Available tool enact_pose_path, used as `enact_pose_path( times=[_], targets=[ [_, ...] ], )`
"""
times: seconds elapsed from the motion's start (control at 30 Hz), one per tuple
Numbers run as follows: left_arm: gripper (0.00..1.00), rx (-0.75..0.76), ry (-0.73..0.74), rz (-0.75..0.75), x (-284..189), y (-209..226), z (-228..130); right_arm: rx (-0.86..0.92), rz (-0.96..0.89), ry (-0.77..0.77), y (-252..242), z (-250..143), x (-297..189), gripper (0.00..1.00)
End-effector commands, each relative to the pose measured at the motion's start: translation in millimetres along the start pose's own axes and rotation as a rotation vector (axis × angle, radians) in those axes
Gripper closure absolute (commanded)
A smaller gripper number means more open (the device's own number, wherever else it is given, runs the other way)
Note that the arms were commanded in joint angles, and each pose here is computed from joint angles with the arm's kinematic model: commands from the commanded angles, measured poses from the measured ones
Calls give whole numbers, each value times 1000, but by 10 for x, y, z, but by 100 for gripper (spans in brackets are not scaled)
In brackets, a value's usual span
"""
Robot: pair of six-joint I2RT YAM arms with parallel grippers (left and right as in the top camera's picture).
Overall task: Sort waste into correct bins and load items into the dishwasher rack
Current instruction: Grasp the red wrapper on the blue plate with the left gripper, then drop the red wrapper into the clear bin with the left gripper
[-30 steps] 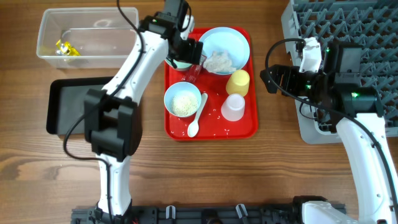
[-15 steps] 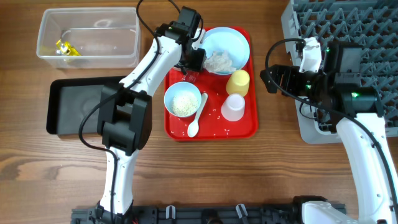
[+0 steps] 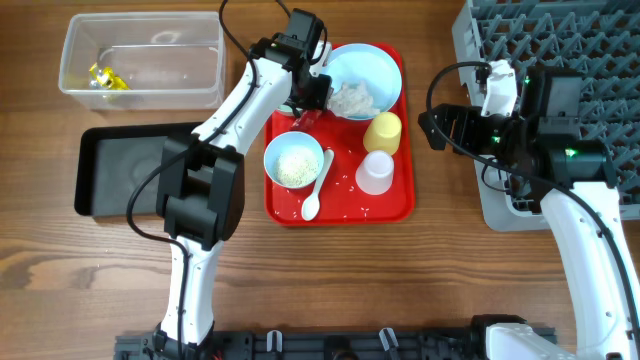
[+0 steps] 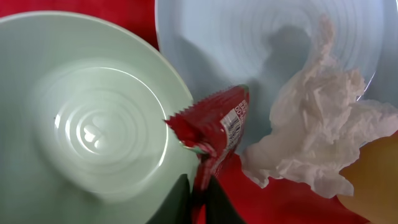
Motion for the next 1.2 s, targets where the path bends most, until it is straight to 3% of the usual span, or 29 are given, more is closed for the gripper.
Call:
enact_pose_path(
  times=[0.0, 0.2, 0.53, 0.73, 0.97, 1.03, 1.07, 1.1, 1.13, 1.17],
  targets=[
    [96, -1, 9, -16, 58, -8, -17, 1, -7, -6, 8, 41, 3, 0],
    [96, -7, -21, -17, -78, -24, 31, 1, -7, -7, 8, 41, 3, 0],
    [96, -29, -255, -1, -1061, 51, 281, 1, -7, -7, 8, 42, 3, 0],
    [96, -163, -301, 74, -1256, 757, 260, 1, -7, -7, 8, 42, 3, 0],
    [96, -543, -447, 233, -1606, 2214, 9, 0, -7, -9, 9, 45, 3, 0],
    [96, -639, -469, 246, -1644, 2440, -78, -1, -7, -10, 10, 48, 3, 0],
    [84, -687, -471, 250, -1648, 2535, -129, -1, -7, -11, 10, 48, 3, 0],
    [61, -703, -473, 253, -1656, 2581, -154, -1, -7, -11, 10, 48, 3, 1],
    [34, -711, -470, 257, -1652, 2618, -176, 0, -6, -11, 10, 48, 3, 0],
    [0, -711, -466, 259, -1653, 2629, -189, -1, -6, -11, 10, 48, 3, 0]
  ],
)
Point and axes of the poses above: each gripper's point midway between its finger pads, its own x axis out along the fingers, its own y axis along the line the jaws close on, z = x × y, the point moved 8 cm from there along -x, back along the fingers, and after that the axes turned 5 degrees about x, right-handed, at the moved point
